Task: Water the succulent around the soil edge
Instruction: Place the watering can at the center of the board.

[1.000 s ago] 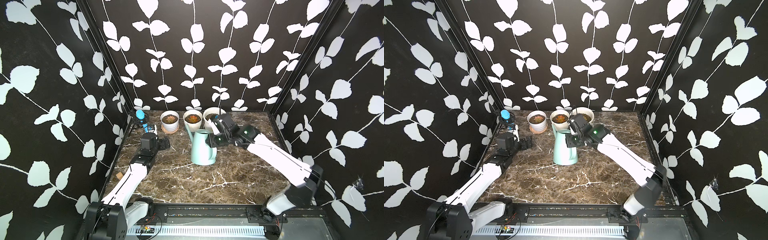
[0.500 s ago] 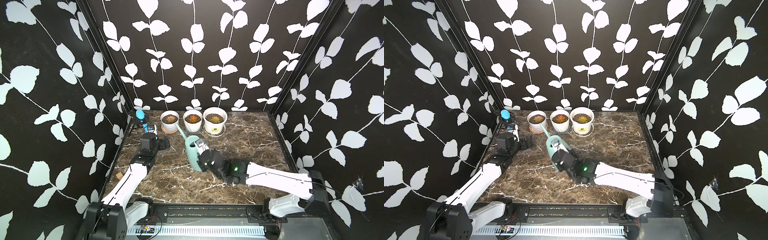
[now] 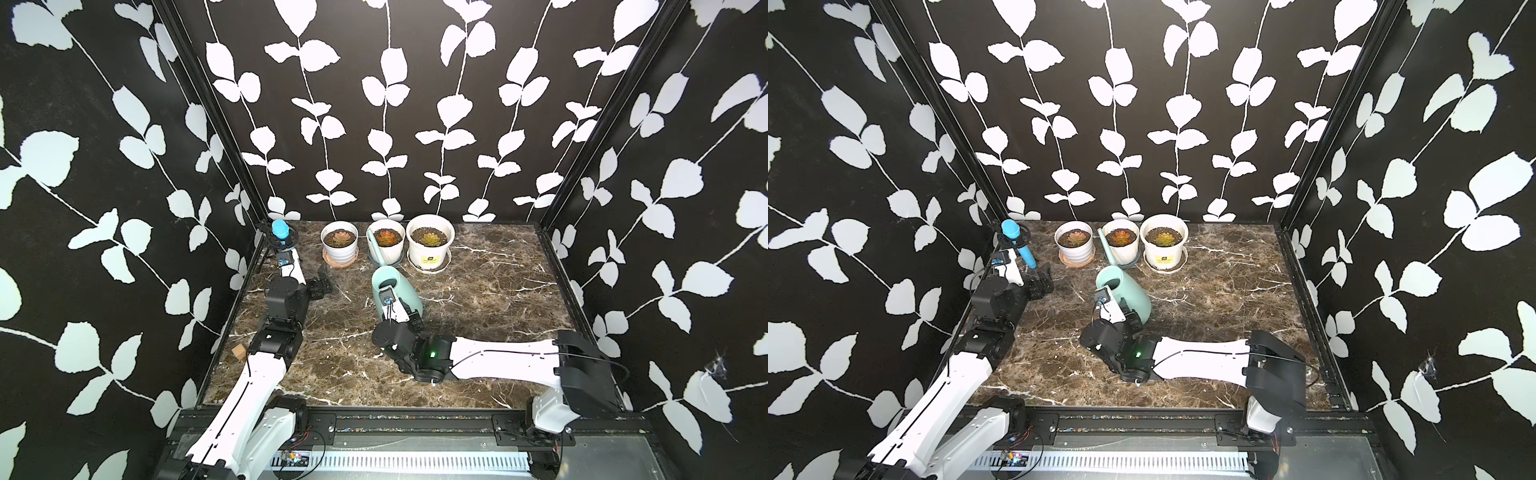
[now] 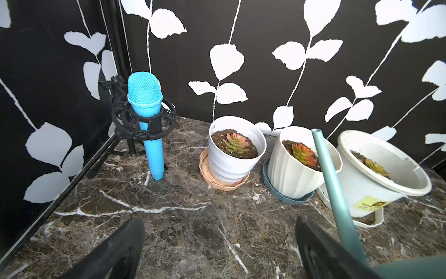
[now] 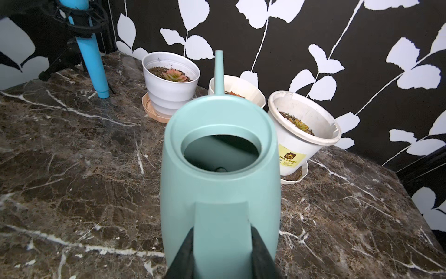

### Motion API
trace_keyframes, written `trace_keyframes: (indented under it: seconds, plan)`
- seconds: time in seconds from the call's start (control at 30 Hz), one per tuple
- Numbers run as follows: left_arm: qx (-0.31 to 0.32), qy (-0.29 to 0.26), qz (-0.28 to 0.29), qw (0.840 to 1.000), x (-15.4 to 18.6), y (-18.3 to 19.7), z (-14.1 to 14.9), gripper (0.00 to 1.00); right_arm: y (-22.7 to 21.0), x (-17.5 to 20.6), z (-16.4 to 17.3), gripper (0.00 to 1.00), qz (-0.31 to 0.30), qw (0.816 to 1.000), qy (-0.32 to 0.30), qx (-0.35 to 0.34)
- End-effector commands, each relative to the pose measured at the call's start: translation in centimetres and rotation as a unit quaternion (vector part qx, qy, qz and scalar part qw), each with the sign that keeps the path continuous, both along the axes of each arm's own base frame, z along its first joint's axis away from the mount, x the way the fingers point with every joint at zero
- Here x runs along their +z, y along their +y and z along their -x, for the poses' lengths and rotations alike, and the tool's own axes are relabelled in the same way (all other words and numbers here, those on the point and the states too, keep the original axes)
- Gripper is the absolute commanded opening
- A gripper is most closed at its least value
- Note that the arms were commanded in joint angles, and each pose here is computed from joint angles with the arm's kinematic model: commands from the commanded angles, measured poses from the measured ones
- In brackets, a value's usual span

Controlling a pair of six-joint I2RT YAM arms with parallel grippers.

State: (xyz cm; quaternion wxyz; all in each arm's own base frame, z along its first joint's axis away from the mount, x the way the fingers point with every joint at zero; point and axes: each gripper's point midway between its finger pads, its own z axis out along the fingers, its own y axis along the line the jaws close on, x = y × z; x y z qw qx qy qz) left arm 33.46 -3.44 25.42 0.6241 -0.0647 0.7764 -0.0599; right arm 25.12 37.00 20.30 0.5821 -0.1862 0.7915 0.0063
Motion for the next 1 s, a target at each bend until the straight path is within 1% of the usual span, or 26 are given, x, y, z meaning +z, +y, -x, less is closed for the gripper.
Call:
trace_keyframes:
  seconds: [0.0,0.1,0.23,0.6,0.8,0.83,0.87,0.9,0.97]
  plan:
    - [0.008,-0.016,0.005,1.0,0.5,0.2,0.0,0.99,-0.5,2.1,-0.8,0.0,-0.089,0.994,-0.033,-0.06]
    - [0.006,-0.01,0.006,1.0,0.3,0.0,-0.1,0.99,-0.6,1.0,-0.8,0.0,-0.113,0.991,-0.027,-0.071]
    - [0.002,-0.006,0.009,1.0,0.1,-0.1,-0.2,0.99,-0.3,-0.8,-0.7,0.0,-0.119,0.99,-0.011,-0.073]
    - [-0.001,0.005,0.007,1.0,-0.5,-0.3,-0.6,0.99,1.2,-5.1,-0.2,0.0,-0.118,0.99,0.021,-0.068]
    - [-0.002,0.006,0.007,1.0,-0.4,-0.3,-0.6,0.99,2.1,-6.1,0.2,0.0,-0.108,0.992,0.032,-0.064]
    - [-0.002,0.007,0.007,1.0,-0.5,-0.3,-0.6,0.99,2.1,-6.3,0.2,0.01,-0.105,0.992,0.034,-0.065]
    - [-0.002,0.006,0.007,1.0,-0.4,-0.3,-0.6,0.99,2.2,-6.3,0.2,0.06,-0.103,0.992,0.035,-0.064]
    - [-0.002,0.006,0.006,1.0,-0.4,-0.3,-0.6,0.99,2.3,-6.4,0.2,0.12,-0.1,0.992,0.036,-0.063]
    - [-0.002,0.006,0.006,1.0,-0.5,-0.3,-0.6,0.99,2.5,-6.5,0.3,0.29,-0.095,0.993,0.041,-0.059]
